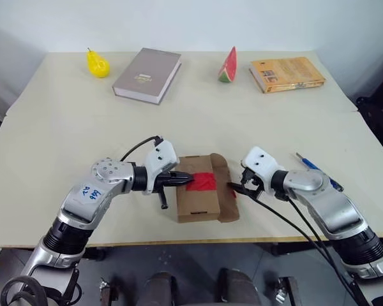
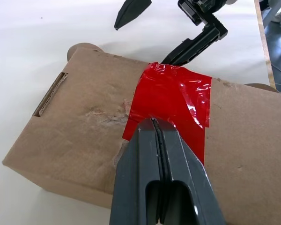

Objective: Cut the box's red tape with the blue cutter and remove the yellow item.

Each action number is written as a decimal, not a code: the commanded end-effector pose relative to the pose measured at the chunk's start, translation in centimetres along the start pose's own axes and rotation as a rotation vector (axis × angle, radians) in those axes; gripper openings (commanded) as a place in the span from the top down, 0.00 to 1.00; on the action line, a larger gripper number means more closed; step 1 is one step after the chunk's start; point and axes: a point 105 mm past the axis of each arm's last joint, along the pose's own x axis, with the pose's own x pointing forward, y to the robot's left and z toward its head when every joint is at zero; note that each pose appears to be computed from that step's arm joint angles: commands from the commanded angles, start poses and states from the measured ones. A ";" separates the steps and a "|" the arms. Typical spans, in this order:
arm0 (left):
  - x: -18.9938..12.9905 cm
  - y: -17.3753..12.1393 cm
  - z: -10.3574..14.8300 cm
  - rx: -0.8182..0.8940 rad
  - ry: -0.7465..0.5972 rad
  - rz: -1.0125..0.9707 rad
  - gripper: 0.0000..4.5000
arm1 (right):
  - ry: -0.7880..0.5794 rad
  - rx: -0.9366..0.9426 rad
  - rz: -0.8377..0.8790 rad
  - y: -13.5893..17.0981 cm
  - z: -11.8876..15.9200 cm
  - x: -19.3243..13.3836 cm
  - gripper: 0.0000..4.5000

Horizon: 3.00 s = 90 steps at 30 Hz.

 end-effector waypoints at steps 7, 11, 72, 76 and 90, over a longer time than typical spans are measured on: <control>0.4 0.4 -3.0 -0.055 0.086 0.025 1.00 | 0.074 0.577 0.371 1.9 -0.4 -2.1 0.01; 0.6 0.2 -2.9 -0.043 0.075 0.014 1.00 | 0.145 0.560 0.431 3.0 -1.2 -0.3 0.01; 4.8 1.2 0.2 0.066 -0.361 0.068 1.00 | 0.275 0.756 0.424 -4.0 11.8 -4.2 1.00; 3.4 1.3 -0.1 0.095 -0.323 0.073 1.00 | 0.287 0.750 0.433 -3.3 11.8 -3.4 1.00; 0.1 -0.3 6.0 0.114 -0.313 -0.096 1.00 | 0.283 0.727 0.340 -3.7 9.9 -2.9 1.00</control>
